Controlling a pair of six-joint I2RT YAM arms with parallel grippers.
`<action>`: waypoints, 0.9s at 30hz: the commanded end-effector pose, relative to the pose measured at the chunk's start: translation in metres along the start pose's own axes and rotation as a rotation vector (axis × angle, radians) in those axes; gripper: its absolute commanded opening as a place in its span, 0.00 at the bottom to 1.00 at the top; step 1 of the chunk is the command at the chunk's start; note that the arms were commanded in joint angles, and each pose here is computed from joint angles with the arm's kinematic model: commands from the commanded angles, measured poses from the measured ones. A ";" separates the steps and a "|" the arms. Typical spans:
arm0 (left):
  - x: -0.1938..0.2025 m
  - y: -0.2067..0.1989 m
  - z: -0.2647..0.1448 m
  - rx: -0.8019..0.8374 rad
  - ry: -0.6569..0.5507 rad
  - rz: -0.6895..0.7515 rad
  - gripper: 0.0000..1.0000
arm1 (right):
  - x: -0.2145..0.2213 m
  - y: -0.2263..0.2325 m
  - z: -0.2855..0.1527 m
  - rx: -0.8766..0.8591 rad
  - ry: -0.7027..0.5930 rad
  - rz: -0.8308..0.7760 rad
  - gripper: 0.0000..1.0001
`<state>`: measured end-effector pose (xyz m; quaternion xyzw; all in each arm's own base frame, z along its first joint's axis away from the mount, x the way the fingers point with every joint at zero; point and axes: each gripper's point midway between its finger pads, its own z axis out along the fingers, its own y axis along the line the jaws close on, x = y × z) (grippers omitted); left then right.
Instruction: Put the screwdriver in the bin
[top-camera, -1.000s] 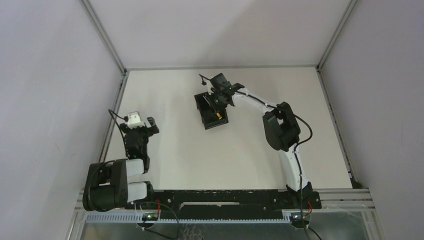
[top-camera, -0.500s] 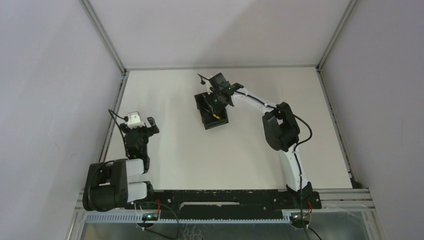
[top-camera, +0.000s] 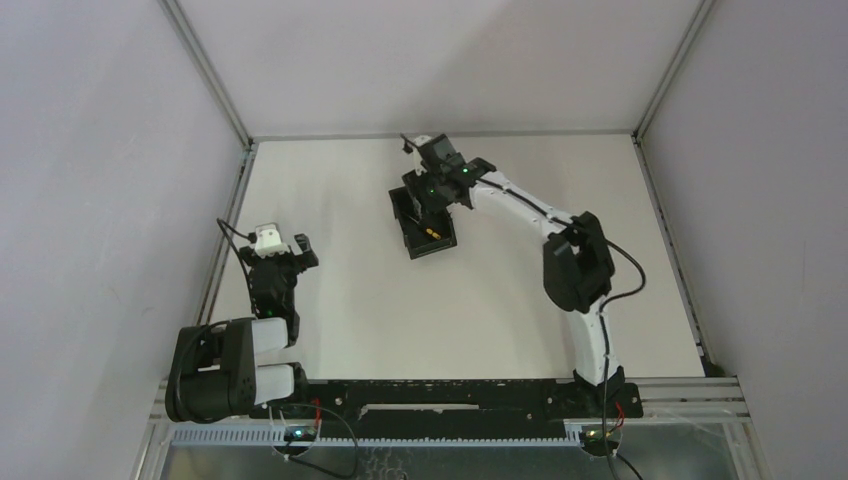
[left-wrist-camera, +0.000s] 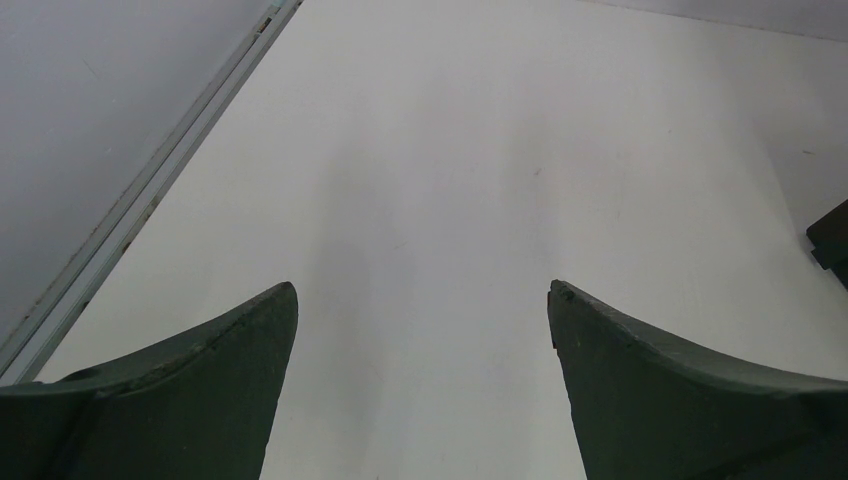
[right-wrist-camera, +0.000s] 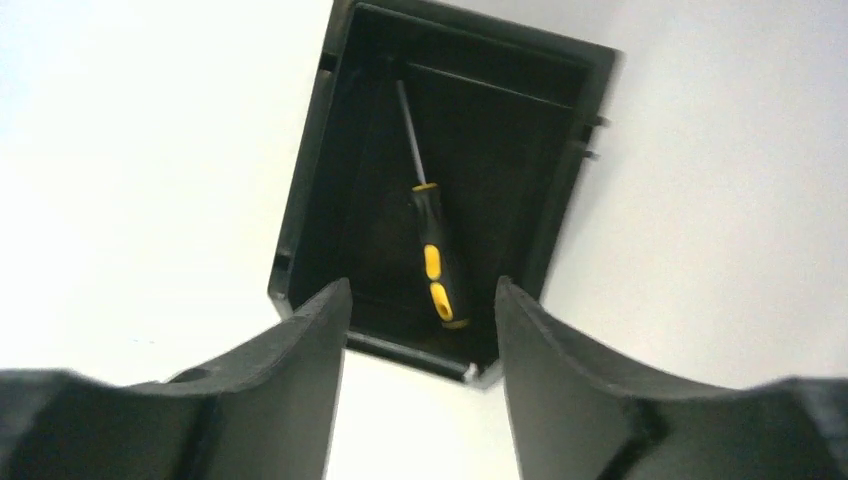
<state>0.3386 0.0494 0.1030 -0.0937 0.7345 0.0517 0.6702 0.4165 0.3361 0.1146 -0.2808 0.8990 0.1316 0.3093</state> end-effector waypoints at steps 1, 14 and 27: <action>-0.035 -0.002 0.011 -0.002 -0.097 0.008 1.00 | -0.044 -0.036 -0.087 0.125 -0.198 0.148 0.69; -0.034 -0.001 0.011 -0.003 -0.096 0.008 1.00 | 0.093 -0.219 -0.199 0.477 -0.299 0.620 1.00; -0.034 -0.002 0.011 -0.001 -0.097 0.008 1.00 | 0.121 -0.231 -0.225 0.519 -0.408 0.615 0.97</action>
